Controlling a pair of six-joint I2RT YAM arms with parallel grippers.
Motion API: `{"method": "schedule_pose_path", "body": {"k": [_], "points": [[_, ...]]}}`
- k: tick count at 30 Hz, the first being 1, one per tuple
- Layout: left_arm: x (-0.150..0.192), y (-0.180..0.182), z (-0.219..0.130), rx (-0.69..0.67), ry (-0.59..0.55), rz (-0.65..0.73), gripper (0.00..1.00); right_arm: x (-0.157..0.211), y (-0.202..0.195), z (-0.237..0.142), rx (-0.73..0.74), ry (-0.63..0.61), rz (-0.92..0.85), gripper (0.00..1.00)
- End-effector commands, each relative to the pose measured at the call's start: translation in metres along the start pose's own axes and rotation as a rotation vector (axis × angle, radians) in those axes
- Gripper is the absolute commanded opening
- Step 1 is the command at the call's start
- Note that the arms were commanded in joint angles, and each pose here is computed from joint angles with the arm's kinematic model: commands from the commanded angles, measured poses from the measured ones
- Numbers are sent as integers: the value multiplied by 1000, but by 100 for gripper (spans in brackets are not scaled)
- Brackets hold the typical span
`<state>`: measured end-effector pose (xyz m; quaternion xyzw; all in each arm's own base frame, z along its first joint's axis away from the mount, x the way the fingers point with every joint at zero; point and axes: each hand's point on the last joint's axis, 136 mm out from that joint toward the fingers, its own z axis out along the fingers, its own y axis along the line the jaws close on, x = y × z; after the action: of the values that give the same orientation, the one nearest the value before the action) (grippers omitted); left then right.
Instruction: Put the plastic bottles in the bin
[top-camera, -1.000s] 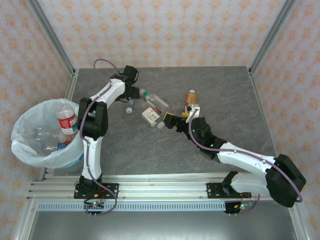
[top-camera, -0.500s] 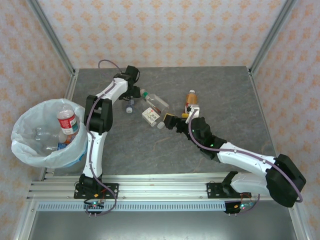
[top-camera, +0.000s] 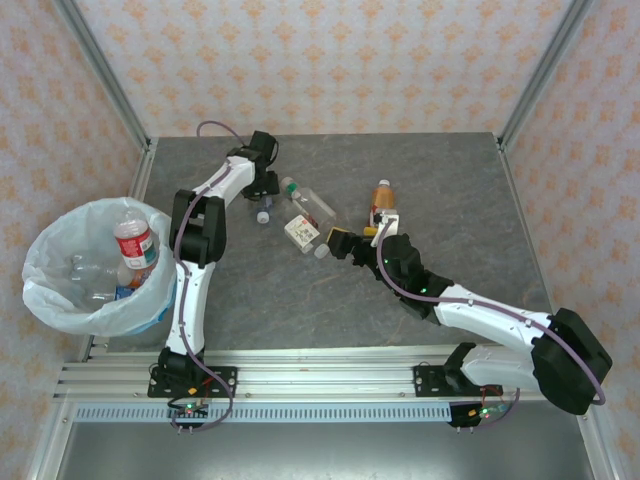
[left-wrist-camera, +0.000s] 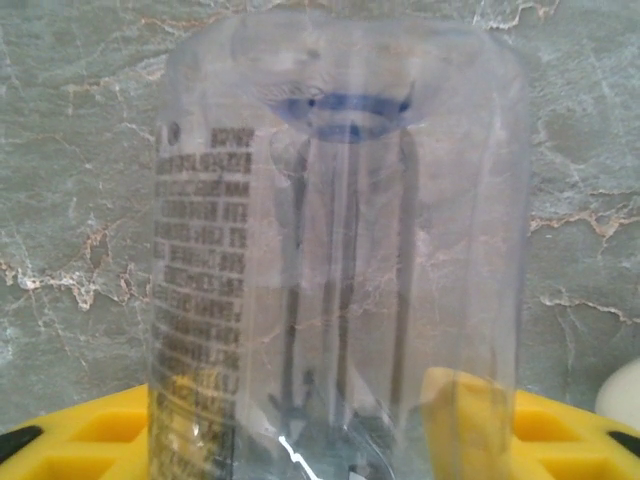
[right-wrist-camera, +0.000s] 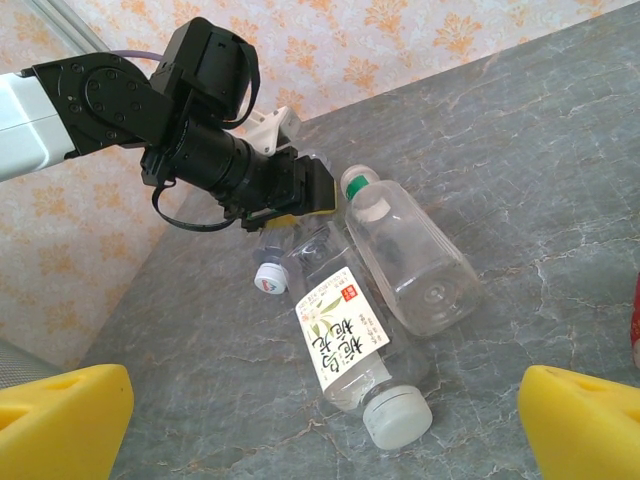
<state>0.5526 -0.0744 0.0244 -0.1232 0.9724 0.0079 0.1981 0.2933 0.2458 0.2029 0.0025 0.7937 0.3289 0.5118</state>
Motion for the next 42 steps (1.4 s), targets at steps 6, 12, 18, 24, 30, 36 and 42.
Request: {"method": "schedule_pose_path", "body": {"k": [6,12,18,24,30,36,42], "points": [[-3,3,-14,18,-25,-8,44,-10,6,2,-10,-19,-18,99],[-2,5,-22,20,-39,-27,43,-11,13,5,-29,-8,-36,99],[0,6,-37,30,-58,-32,42,-12,17,6,-42,-3,-35,99],[-12,5,-80,49,-133,-39,41,-11,20,7,-55,14,-76,99],[-18,-2,-147,67,-268,-21,41,-10,31,3,-87,62,-207,99],[-10,-11,-208,160,-374,-58,40,-3,41,4,-147,97,-238,99],[8,-17,-274,205,-484,-35,40,3,50,11,-196,121,-255,99]]}}
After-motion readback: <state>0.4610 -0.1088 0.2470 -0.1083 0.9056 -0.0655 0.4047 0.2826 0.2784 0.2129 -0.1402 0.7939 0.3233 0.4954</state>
